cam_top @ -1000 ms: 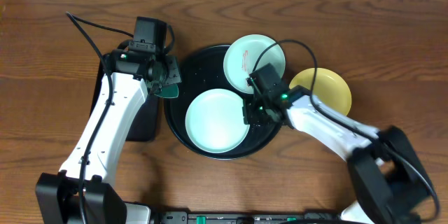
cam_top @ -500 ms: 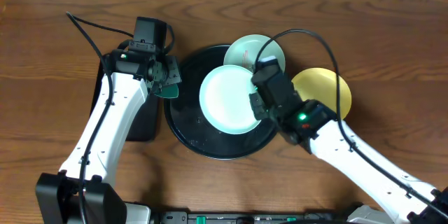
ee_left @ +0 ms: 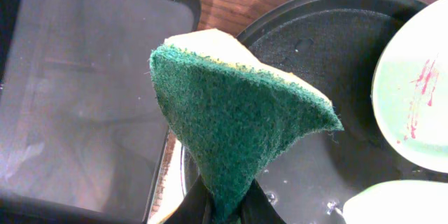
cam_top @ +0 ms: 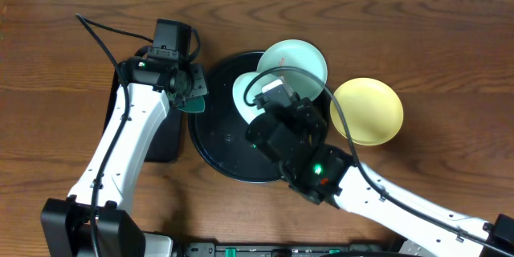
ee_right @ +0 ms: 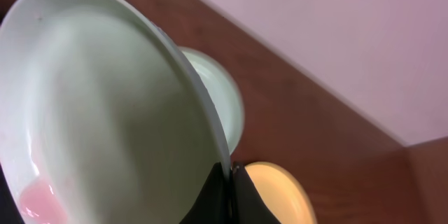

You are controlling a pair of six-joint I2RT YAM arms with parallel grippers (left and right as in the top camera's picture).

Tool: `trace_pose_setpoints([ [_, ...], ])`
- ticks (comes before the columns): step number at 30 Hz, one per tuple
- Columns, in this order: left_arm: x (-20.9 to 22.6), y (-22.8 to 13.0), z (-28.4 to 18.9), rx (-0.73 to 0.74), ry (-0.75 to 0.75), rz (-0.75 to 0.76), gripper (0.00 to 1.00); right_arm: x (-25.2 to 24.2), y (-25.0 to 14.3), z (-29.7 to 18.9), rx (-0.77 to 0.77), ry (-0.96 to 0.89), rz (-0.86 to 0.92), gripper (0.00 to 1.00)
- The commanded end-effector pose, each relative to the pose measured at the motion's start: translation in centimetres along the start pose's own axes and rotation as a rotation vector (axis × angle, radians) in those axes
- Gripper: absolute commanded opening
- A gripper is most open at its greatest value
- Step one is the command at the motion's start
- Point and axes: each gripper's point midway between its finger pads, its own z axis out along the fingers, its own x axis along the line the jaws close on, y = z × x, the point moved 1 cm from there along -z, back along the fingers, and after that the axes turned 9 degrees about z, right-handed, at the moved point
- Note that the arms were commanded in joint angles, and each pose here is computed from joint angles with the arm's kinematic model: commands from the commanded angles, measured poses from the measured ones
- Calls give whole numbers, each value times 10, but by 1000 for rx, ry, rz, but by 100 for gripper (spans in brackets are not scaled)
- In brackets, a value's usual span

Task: Clean dirty plates on tray and stack at the side
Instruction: 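Lift the light-green plate off the round tray with right gripper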

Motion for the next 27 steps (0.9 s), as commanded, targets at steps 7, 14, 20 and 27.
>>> trace_pose_setpoints([
  [7,-1,4,-3,-10,-8,-7,8,-34,48,-32,-170,-264,-78,1],
  [14,-1,4,-3,-10,-8,-7,8,-39,55,-38,-190,-311,-72,1],
  [20,-1,4,-3,-10,-8,-7,8,-37,53,-37,-187,-294,-66,1],
  [27,-1,4,-3,-10,-8,-7,7,13,7,-24,-37,39,8,1],
])
